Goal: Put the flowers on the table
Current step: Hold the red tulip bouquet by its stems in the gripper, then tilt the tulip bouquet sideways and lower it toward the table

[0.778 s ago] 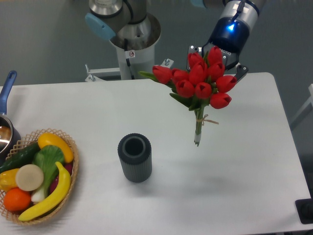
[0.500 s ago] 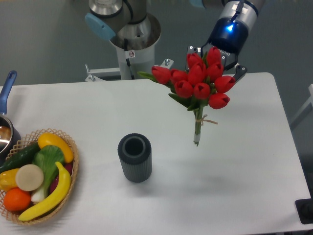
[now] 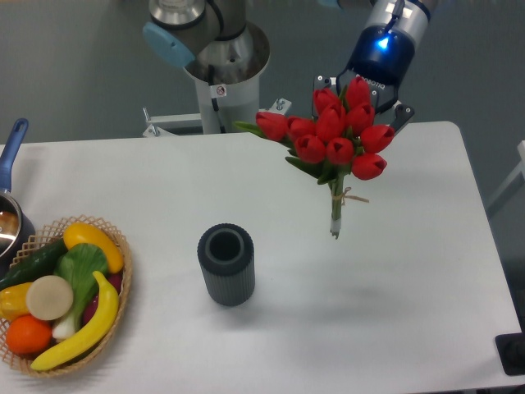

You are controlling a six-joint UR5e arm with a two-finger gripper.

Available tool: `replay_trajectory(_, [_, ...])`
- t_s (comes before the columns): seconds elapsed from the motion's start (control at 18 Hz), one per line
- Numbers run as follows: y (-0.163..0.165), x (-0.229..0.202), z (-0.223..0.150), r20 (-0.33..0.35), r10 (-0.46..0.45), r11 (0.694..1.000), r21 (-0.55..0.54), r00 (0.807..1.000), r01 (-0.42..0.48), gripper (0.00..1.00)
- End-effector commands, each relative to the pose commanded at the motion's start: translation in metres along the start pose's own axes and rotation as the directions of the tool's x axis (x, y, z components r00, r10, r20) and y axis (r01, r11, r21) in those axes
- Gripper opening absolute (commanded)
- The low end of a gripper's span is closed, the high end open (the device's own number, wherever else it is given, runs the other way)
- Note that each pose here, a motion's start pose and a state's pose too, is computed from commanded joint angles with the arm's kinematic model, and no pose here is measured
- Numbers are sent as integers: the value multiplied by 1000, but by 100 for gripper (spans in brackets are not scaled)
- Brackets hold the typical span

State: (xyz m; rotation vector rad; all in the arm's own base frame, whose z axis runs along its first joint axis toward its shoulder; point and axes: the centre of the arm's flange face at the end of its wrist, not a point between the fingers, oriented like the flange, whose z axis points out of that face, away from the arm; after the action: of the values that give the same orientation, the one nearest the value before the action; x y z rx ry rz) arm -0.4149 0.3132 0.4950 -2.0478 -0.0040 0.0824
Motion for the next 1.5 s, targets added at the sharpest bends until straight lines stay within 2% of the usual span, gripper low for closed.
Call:
replay_trajectory(0.39, [-2,7,-14,118,-5,987,-157,993,24,48])
replay_trajectory(0.78, [12,6,1,166,26,949,-315,986,28,48])
replay_trajectory(1.11, [40,-1,37,171,61,867,-497,983,32,48])
replay_trajectory(1.33, [60,-10,60,160,62,819,-572,985,42,44])
replay_trajectory(1.5, [73,-15,72,138,64,799,-601,988,32,44])
